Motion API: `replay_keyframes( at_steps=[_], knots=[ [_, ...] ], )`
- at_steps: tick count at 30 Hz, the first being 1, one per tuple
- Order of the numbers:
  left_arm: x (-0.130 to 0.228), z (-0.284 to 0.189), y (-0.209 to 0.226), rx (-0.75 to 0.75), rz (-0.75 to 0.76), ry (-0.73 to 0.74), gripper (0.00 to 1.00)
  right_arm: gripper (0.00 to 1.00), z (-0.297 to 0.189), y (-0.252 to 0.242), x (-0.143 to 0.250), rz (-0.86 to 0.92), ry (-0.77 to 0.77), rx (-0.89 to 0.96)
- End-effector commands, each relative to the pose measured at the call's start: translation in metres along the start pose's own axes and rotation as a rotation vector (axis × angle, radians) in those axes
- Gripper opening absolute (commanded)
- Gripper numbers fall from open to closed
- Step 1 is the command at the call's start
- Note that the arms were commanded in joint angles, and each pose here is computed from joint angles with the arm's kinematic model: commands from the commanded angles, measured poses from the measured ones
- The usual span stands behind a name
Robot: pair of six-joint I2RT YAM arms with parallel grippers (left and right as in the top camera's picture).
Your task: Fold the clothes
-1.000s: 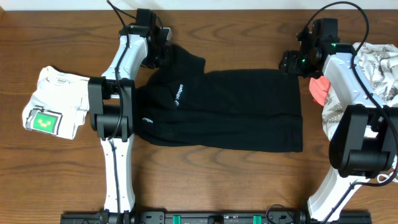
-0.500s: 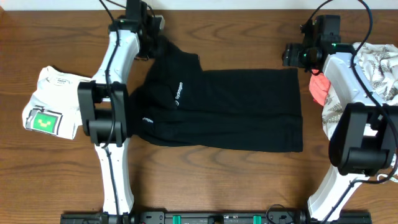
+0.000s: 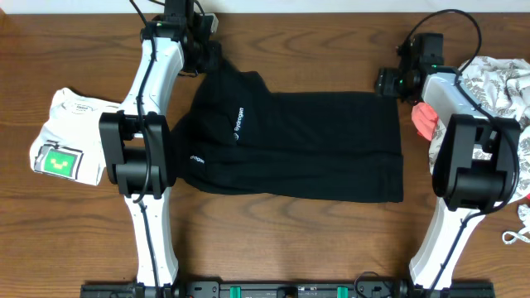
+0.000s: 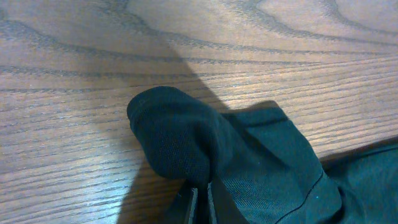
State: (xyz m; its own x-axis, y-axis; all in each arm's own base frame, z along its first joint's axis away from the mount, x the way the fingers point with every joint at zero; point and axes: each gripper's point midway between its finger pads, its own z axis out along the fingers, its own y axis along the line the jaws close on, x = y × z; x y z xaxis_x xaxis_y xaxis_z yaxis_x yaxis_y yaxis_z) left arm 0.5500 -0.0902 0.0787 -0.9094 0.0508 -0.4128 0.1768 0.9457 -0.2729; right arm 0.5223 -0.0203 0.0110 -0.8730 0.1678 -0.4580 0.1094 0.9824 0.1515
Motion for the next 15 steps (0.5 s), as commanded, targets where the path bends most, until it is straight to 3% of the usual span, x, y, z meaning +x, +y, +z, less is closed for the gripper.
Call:
replay_keyframes(
  at_steps=[1, 7, 10, 15],
  knots=[
    [-0.005, -0.007, 0.000, 0.005, -0.008, -0.018, 0.07, 0.75, 0.005, -0.004, -0.002, -0.007, -0.002, 0.002],
    [-0.003, -0.007, 0.001, 0.004, -0.011, -0.009, 0.07, 0.71, 0.016, -0.002, 0.007, -0.012, 0.025, -0.015],
    [-0.003, -0.007, 0.001, 0.004, -0.012, -0.007, 0.07, 0.49, 0.021, -0.004, 0.016, -0.006, 0.057, -0.012],
    [-0.003, -0.007, 0.001, 0.004, -0.012, -0.007, 0.07, 0.31, 0.022, -0.005, 0.024, -0.002, 0.089, -0.009]
  ],
)
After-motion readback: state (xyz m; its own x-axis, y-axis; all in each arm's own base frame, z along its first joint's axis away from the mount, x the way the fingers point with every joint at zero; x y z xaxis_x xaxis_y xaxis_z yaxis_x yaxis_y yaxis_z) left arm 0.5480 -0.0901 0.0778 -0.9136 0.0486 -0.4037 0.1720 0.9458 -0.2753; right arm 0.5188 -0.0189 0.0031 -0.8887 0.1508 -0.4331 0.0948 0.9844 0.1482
